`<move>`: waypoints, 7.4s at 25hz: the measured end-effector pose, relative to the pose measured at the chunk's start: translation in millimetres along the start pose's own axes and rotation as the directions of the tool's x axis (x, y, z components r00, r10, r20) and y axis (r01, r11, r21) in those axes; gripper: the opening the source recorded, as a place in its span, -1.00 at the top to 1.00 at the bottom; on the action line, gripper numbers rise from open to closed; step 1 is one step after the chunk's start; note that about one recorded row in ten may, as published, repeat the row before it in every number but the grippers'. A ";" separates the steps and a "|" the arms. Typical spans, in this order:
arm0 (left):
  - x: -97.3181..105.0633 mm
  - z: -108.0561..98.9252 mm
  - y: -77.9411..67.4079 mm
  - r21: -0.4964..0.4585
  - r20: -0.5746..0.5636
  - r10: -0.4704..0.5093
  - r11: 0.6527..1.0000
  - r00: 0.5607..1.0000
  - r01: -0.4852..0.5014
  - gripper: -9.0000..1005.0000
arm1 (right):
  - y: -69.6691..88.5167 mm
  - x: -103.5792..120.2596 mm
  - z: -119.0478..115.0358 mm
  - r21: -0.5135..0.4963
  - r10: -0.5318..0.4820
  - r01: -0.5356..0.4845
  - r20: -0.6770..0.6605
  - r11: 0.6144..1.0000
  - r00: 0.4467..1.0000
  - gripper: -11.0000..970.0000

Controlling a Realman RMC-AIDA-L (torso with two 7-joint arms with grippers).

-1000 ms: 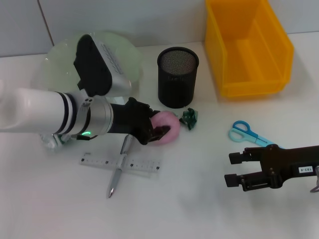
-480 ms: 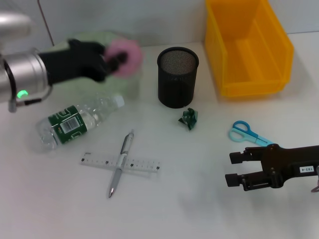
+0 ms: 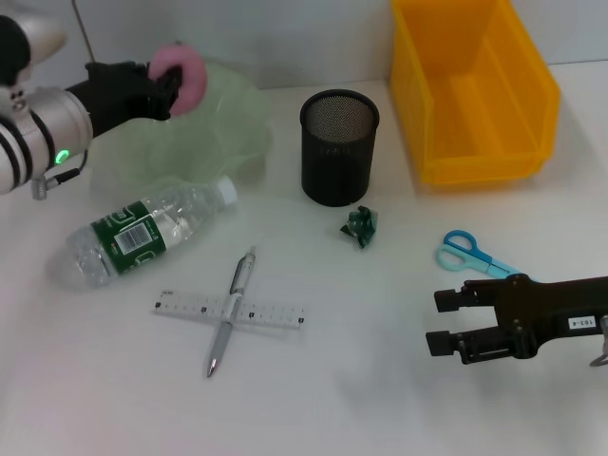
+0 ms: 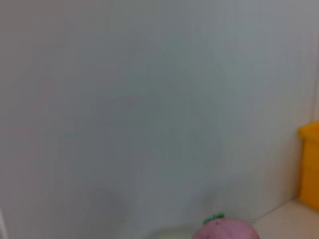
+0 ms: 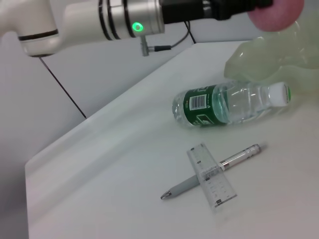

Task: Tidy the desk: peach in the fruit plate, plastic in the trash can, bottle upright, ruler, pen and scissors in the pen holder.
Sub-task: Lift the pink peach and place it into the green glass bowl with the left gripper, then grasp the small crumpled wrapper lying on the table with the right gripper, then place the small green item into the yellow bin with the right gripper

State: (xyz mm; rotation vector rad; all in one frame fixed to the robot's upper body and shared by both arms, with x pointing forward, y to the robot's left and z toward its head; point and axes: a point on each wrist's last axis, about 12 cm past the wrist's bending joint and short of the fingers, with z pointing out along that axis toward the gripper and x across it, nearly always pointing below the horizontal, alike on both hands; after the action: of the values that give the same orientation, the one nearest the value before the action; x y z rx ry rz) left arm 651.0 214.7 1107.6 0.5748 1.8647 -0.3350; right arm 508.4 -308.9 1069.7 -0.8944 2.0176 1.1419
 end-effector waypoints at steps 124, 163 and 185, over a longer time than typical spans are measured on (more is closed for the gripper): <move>62.2 -96.9 -42.3 0.693 -0.156 -0.064 0.704 0.986 0.155 -0.56 | -18.6 -171.6 146.3 0.239 -0.193 0.449 -0.663 0.861 0.724 -0.58; 59.2 -95.6 -41.9 0.694 -0.156 -0.070 0.702 0.985 0.159 -0.56 | -23.4 -158.3 154.8 0.208 -0.230 0.482 -0.677 0.851 0.699 -0.13; 59.8 -98.0 -39.1 0.689 -0.154 -0.070 0.708 0.986 0.158 -0.57 | 7.1 -184.1 23.0 0.402 -0.216 0.255 -0.140 0.880 0.966 0.30</move>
State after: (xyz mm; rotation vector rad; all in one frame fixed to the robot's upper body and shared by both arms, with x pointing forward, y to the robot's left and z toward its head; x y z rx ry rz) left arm 535.3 243.2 1085.1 1.0068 1.8553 -1.1529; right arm 610.4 -240.9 1209.3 -0.9464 2.0470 0.5120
